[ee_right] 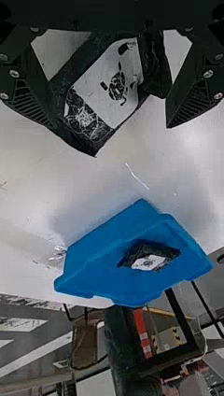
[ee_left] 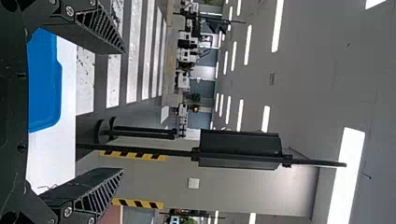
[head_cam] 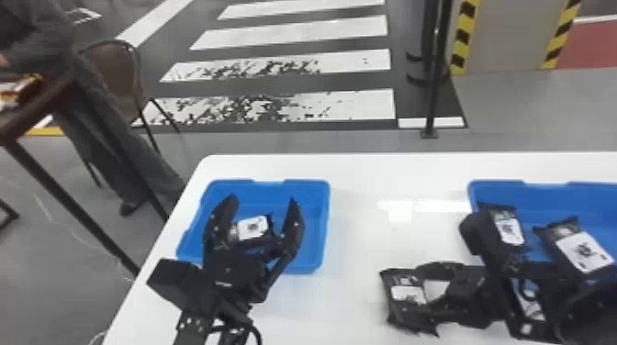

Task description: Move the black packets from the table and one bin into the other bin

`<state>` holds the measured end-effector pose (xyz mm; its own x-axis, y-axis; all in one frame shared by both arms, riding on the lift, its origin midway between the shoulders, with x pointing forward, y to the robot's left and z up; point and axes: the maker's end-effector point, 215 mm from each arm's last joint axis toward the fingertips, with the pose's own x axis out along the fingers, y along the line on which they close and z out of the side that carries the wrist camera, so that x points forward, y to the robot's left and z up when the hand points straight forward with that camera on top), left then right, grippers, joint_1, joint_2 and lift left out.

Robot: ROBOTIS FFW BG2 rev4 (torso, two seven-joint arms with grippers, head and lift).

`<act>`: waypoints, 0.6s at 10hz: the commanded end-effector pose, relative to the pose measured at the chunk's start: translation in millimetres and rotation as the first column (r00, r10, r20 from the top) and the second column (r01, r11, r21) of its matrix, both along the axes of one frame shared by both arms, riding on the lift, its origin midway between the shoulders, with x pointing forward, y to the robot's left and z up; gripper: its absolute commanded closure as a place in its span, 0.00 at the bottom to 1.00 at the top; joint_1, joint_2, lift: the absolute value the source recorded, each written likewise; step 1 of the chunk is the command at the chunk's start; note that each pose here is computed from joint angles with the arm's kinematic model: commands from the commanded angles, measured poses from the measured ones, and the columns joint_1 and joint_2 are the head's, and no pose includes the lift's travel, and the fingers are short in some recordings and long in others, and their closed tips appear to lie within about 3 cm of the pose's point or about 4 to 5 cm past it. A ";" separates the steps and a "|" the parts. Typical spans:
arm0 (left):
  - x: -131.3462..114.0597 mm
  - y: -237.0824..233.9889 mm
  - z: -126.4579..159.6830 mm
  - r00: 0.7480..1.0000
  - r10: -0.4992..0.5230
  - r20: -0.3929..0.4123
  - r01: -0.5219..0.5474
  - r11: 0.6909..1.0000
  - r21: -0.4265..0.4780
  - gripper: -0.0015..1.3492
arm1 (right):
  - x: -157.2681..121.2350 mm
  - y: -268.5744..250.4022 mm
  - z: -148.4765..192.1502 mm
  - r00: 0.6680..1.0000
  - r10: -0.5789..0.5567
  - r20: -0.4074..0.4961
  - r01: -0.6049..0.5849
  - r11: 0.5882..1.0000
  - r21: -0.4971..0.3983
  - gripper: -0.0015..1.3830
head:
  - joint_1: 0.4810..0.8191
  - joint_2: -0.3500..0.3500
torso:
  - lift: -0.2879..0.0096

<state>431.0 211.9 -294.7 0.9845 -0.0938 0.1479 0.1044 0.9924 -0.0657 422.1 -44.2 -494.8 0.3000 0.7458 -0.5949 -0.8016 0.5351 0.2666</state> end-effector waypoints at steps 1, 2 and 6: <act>0.4 -0.7 -0.6 1.000 -0.002 -0.003 0.002 1.000 -0.003 0.10 | -1.8 1.4 -11.7 0.999 0.016 -0.028 -0.017 0.999 -0.031 0.12 | 0.63 0.81 | 0.60; 0.7 0.4 -2.0 1.000 0.000 -0.008 0.000 1.000 -0.004 0.10 | -1.6 -1.1 -16.8 0.999 0.015 -0.039 -0.016 0.999 -0.039 0.16 | 0.63 0.81 | 0.60; 1.6 3.0 -2.9 1.000 0.003 -0.010 -0.004 1.000 -0.010 0.10 | -3.7 -6.3 -26.8 0.997 0.007 -0.075 -0.011 0.998 -0.060 0.70 | 0.63 0.80 | 0.60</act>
